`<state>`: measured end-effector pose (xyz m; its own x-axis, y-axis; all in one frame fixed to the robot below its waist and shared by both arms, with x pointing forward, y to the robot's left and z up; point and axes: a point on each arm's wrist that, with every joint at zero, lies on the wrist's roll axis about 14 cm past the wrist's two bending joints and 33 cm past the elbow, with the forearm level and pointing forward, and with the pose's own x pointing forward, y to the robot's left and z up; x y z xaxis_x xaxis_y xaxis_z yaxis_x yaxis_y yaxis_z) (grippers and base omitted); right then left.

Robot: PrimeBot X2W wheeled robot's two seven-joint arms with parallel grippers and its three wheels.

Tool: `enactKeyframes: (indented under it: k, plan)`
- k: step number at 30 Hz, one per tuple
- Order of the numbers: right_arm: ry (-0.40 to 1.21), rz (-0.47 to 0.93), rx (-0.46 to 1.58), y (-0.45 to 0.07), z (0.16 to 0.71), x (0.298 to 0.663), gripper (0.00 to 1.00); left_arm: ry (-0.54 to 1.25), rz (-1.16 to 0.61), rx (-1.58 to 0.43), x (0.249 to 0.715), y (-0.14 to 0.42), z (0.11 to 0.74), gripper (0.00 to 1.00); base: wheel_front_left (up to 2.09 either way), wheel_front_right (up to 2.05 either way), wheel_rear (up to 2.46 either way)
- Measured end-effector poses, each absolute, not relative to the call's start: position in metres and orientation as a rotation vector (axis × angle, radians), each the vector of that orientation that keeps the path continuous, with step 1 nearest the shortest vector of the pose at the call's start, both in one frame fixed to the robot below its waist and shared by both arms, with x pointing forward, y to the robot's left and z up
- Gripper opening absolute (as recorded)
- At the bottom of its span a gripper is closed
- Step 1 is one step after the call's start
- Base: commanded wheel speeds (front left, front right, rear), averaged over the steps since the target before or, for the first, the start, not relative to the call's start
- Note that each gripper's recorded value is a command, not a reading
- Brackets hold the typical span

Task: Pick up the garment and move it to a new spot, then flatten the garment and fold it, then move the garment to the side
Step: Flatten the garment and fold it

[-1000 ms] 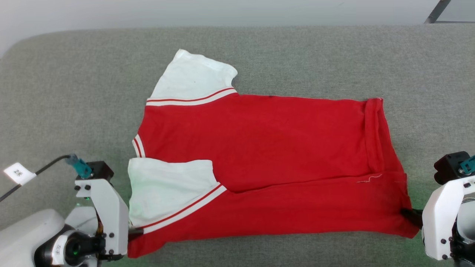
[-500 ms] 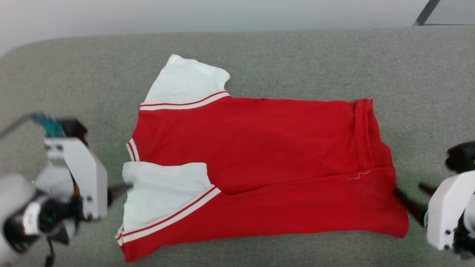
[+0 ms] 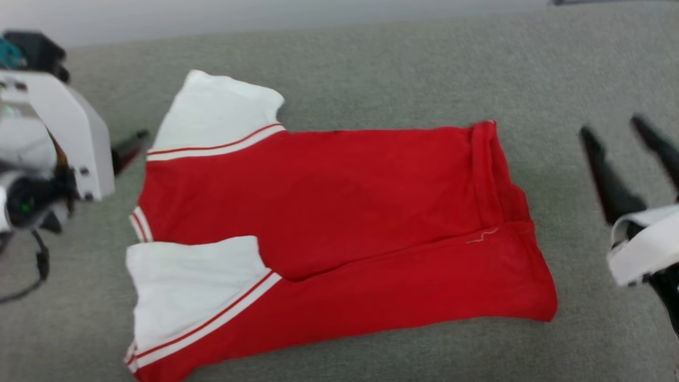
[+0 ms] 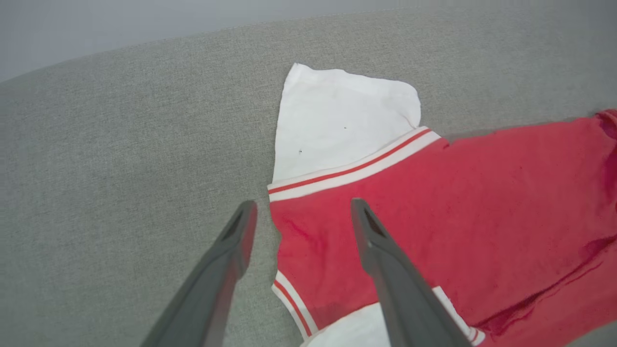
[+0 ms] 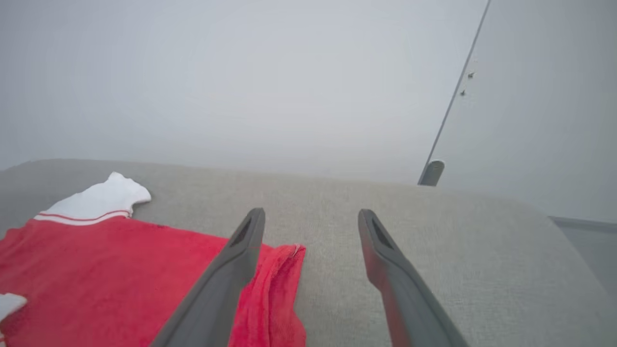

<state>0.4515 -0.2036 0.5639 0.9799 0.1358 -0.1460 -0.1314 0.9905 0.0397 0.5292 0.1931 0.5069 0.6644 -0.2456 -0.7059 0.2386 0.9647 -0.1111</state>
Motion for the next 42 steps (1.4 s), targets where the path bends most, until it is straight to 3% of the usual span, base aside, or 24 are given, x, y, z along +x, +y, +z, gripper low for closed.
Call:
enactKeyframes:
  k: [4,11,24,32,33,34,35,42]
  plan:
    - [0.032,0.110,-0.004,-0.206,0.580,0.458,1.00,0.803,-0.282,0.012,0.555,0.188,0.497,1.00,0.00,0.00,0.00]
    - [-0.032,0.066,-0.030,-0.215,0.579,0.466,1.00,0.788,-0.297,0.052,0.603,0.181,0.477,1.00,0.00,0.00,0.00]
    - [0.028,0.016,-0.047,-0.227,0.545,0.477,1.00,0.941,-0.303,0.000,0.635,0.165,0.402,1.00,0.00,0.00,0.00]
    - [0.064,0.005,-0.043,-0.229,0.534,0.480,1.00,1.001,-0.299,-0.022,0.638,0.160,0.388,1.00,0.00,0.00,0.00]
    - [0.075,0.009,-0.036,-0.228,0.531,0.481,1.00,1.010,-0.298,-0.025,0.638,0.159,0.387,0.84,0.00,0.00,0.00]
    - [0.092,0.017,-0.032,-0.226,0.528,0.481,1.00,1.016,-0.296,-0.035,0.637,0.158,0.386,0.21,0.00,0.00,0.00]
    - [0.114,0.034,-0.029,-0.222,0.524,0.481,1.00,1.020,-0.304,-0.041,0.637,0.156,0.386,0.00,0.00,0.00,0.00]
    - [0.355,0.071,0.048,-0.211,0.485,0.474,1.00,1.010,-0.323,-0.047,0.639,0.151,0.386,0.00,0.00,0.00,0.00]
